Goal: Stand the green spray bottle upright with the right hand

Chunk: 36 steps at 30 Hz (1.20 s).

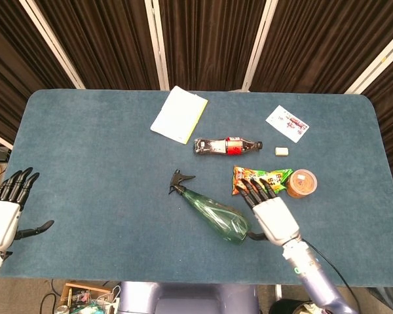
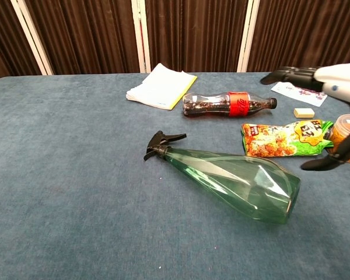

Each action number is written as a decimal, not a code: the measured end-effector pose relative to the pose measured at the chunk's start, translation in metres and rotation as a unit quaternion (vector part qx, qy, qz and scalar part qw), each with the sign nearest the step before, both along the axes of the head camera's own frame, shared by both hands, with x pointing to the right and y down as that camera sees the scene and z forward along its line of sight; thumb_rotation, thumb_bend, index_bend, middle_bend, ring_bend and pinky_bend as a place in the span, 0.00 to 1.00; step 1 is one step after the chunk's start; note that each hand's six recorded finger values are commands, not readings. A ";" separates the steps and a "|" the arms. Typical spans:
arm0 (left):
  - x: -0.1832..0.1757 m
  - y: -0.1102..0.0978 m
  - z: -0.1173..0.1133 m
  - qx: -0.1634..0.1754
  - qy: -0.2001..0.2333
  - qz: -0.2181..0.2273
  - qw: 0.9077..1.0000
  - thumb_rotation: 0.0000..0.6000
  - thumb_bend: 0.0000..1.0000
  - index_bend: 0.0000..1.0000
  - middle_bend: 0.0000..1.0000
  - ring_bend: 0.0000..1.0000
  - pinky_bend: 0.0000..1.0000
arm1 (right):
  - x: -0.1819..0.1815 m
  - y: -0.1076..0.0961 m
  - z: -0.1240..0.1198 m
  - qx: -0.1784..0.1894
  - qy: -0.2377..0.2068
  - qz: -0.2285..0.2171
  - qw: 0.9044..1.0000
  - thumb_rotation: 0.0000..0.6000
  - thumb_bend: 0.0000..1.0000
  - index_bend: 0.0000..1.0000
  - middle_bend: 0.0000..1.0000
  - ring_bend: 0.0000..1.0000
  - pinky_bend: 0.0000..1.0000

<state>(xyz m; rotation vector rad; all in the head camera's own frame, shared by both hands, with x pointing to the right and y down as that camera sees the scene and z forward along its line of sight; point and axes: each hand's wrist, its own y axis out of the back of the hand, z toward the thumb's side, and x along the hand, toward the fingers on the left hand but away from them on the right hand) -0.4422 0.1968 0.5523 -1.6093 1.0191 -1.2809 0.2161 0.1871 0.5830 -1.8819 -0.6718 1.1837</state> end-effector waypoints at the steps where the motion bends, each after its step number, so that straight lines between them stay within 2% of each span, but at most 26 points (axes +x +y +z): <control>1: -0.001 0.000 0.000 -0.001 0.000 -0.001 1.000 1.00 0.04 0.00 0.00 0.00 0.13 | -0.004 0.002 -0.002 0.000 0.000 -0.001 1.000 1.00 0.13 0.00 0.00 0.00 0.00; 5: 0.000 0.000 -0.001 0.002 0.003 0.001 1.000 1.00 0.04 0.00 0.00 0.00 0.13 | -0.015 0.018 -0.010 -0.007 -0.006 0.000 1.000 1.00 0.13 0.00 0.00 0.00 0.00; 10: 0.001 0.001 -0.001 0.002 0.008 0.007 1.000 1.00 0.04 0.00 0.00 0.00 0.13 | -0.019 0.047 -0.019 -0.018 -0.016 0.004 1.000 1.00 0.13 0.00 0.00 0.00 0.00; 15: 0.002 0.001 0.000 0.001 0.008 0.011 1.000 1.00 0.04 0.00 0.00 0.00 0.13 | -0.024 0.070 -0.019 -0.021 -0.029 0.009 0.999 1.00 0.11 0.00 0.00 0.00 0.00; 24: 0.004 0.004 -0.001 0.011 0.008 0.019 1.000 1.00 0.04 0.00 0.00 0.00 0.13 | -0.022 0.074 0.003 0.012 -0.022 0.015 1.000 1.00 0.05 0.00 0.00 0.00 0.00; 36: 0.012 0.000 0.017 -0.014 -0.007 0.027 1.000 1.00 0.04 0.00 0.00 0.00 0.13 | -0.021 0.081 0.042 -0.005 -0.041 0.050 0.998 1.00 0.00 0.00 0.00 0.00 0.00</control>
